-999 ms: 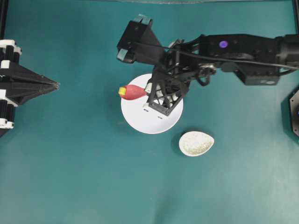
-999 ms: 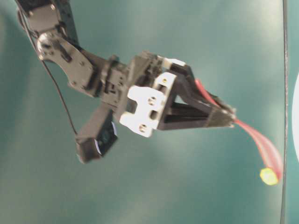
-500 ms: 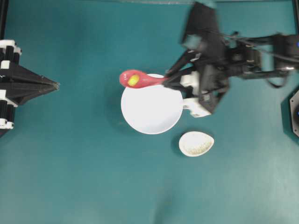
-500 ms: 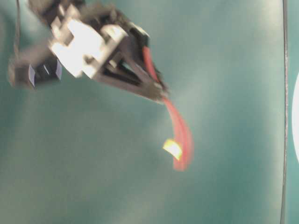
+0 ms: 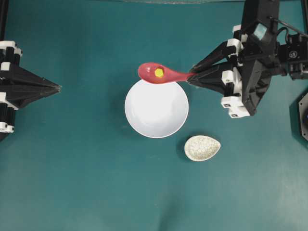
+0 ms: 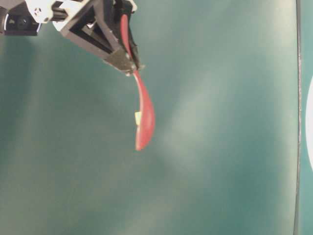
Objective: Scoop the yellow hexagonal prism block from the bowl with a spoon using the right arm.
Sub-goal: 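Lift the spoon holding the block up and out of the bowl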
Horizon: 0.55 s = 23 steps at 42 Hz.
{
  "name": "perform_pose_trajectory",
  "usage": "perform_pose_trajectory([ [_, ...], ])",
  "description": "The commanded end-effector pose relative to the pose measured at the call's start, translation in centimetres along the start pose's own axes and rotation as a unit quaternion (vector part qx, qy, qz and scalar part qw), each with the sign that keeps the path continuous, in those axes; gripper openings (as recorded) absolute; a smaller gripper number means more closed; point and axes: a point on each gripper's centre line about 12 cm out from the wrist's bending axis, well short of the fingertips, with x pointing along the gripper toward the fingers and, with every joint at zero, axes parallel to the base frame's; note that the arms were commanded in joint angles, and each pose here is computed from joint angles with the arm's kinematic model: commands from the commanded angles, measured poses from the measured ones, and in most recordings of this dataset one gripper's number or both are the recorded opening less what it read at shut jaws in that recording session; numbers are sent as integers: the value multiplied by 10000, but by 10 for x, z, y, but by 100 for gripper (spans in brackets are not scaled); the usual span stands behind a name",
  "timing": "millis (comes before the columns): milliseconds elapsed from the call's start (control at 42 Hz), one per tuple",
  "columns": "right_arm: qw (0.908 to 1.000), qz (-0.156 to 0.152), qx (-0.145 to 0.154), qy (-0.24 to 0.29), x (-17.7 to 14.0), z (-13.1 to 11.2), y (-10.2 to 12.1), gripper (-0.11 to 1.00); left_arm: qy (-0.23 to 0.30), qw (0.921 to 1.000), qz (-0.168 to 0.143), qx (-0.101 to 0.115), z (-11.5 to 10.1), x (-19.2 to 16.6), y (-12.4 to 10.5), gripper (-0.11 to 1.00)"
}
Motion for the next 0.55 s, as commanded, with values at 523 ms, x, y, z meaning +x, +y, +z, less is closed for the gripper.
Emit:
perform_pose_trajectory([
  [523, 9999, 26, -82, -114, -4, 8, 3, 21, -138, 9999, 0, 62, 11, -1, 0, 0],
])
